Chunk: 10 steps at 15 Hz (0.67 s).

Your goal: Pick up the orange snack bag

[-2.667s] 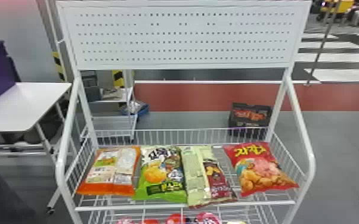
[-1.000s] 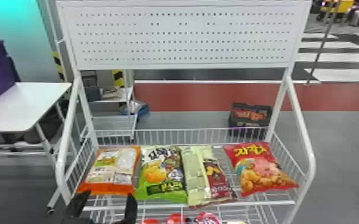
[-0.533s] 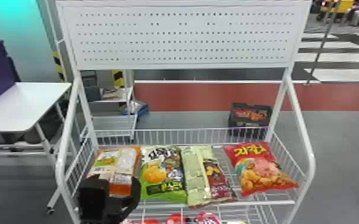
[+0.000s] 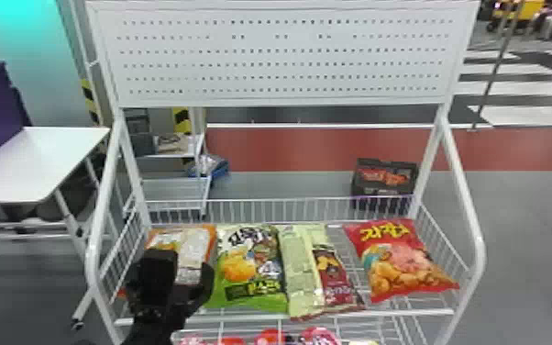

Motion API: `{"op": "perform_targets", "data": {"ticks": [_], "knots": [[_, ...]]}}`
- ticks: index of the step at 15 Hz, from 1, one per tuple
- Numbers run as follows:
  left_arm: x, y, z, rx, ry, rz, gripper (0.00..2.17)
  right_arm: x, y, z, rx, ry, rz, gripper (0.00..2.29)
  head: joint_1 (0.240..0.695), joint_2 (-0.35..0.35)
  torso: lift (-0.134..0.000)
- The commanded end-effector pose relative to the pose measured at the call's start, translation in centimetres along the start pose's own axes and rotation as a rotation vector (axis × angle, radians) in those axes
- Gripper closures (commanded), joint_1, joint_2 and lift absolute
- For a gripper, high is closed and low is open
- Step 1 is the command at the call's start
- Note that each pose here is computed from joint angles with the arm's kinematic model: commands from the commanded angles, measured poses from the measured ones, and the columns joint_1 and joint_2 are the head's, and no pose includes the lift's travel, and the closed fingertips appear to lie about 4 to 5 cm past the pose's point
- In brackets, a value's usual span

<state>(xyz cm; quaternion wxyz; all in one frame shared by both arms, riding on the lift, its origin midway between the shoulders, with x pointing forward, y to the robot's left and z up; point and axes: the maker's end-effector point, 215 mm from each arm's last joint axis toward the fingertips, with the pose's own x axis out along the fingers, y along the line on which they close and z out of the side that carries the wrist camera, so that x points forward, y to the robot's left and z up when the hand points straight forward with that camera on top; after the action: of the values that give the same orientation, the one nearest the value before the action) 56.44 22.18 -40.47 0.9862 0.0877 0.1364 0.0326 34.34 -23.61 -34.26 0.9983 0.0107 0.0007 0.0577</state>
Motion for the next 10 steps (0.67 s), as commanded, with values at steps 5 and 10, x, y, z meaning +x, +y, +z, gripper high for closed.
{"op": "perform_targets", "data": {"ticks": [5,10], "knots": [[1.4,1.2,-1.5,0.011,0.059,0.014,0.40,0.1,-0.1,-0.1,0.001,0.001,-0.003,0.19,0.499,0.000,0.000],[1.4,1.3,-1.7,0.010,0.062,0.020,0.73,0.2,-0.1,-0.1,0.000,-0.002,-0.003,0.19,0.499,0.000,0.000]]}}
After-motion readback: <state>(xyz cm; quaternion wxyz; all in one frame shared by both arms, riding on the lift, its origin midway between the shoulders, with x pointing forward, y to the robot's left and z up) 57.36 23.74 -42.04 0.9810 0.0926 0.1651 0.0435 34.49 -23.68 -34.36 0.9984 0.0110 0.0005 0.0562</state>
